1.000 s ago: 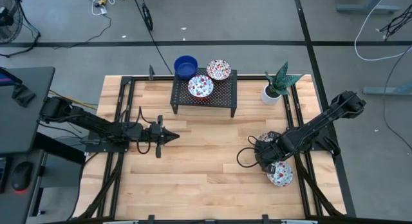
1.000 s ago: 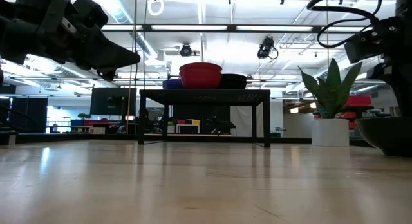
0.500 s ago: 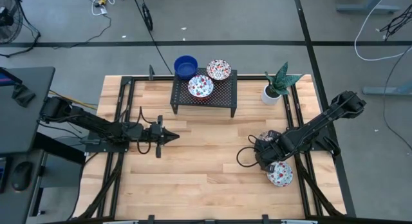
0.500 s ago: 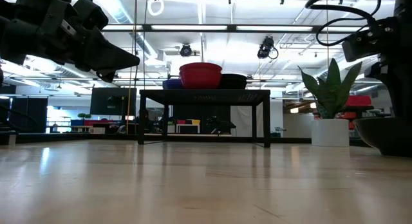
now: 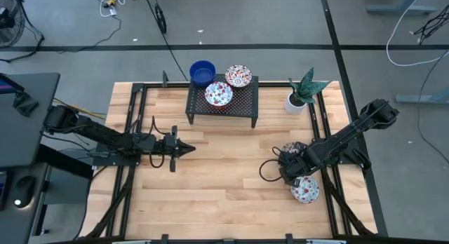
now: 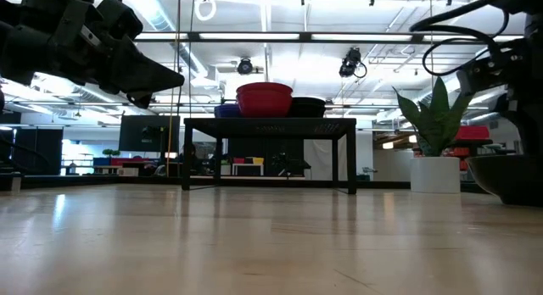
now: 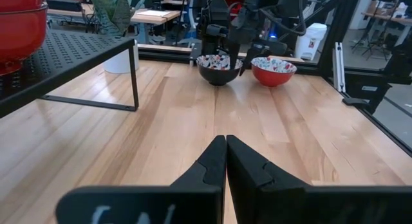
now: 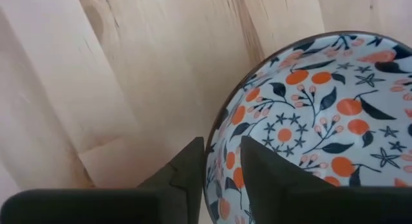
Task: Pick & Place Mini bowls
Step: Stack the orange bowl on top of the other orange bowls on the shelf
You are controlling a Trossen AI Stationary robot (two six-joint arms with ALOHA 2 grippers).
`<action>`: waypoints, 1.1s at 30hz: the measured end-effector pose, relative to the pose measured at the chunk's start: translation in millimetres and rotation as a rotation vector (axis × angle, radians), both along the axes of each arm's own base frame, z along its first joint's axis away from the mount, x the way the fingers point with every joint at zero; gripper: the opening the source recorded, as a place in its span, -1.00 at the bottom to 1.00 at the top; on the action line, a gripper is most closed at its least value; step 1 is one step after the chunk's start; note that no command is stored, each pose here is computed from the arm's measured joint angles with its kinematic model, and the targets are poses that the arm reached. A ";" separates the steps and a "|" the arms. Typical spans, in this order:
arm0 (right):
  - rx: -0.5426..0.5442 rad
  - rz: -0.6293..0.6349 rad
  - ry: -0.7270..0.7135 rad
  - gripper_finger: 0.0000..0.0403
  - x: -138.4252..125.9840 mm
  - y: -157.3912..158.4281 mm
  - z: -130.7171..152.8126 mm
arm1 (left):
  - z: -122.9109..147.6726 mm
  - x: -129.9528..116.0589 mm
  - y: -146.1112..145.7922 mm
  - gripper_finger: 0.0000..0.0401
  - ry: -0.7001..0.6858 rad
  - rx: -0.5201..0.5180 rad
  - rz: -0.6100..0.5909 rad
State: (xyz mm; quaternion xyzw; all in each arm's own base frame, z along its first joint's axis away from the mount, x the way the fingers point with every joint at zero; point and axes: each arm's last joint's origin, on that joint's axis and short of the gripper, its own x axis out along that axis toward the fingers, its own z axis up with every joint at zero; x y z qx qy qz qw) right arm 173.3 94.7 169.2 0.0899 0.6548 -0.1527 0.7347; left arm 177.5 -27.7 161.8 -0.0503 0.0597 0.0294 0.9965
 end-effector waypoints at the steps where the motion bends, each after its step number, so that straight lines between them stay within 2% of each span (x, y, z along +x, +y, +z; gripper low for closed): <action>1: 0.000 0.003 0.000 -0.51 0.1 0.0 0.1 | 0.0 0.0 0.0 -0.93 0.000 0.000 0.000; 14: -0.001 0.004 -0.002 -0.54 3.0 1.7 8.4 | -0.1 0.0 0.0 -0.93 0.001 0.000 0.000; 18: -0.001 0.008 -0.002 -0.64 3.0 1.7 8.4 | -0.7 -0.1 0.0 -0.93 0.007 0.001 0.000; 24: -0.024 0.085 0.005 -0.94 2.6 1.2 8.9 | -0.7 -0.1 0.0 -0.93 0.007 0.001 0.000; 29: -0.052 0.141 0.000 -0.94 4.1 1.0 11.9 | -0.6 -0.1 0.0 -0.93 0.006 0.001 0.000; 33: -0.068 0.192 -0.038 -0.98 12.3 4.8 29.4 | -0.5 -0.1 0.1 -0.93 0.005 0.001 0.001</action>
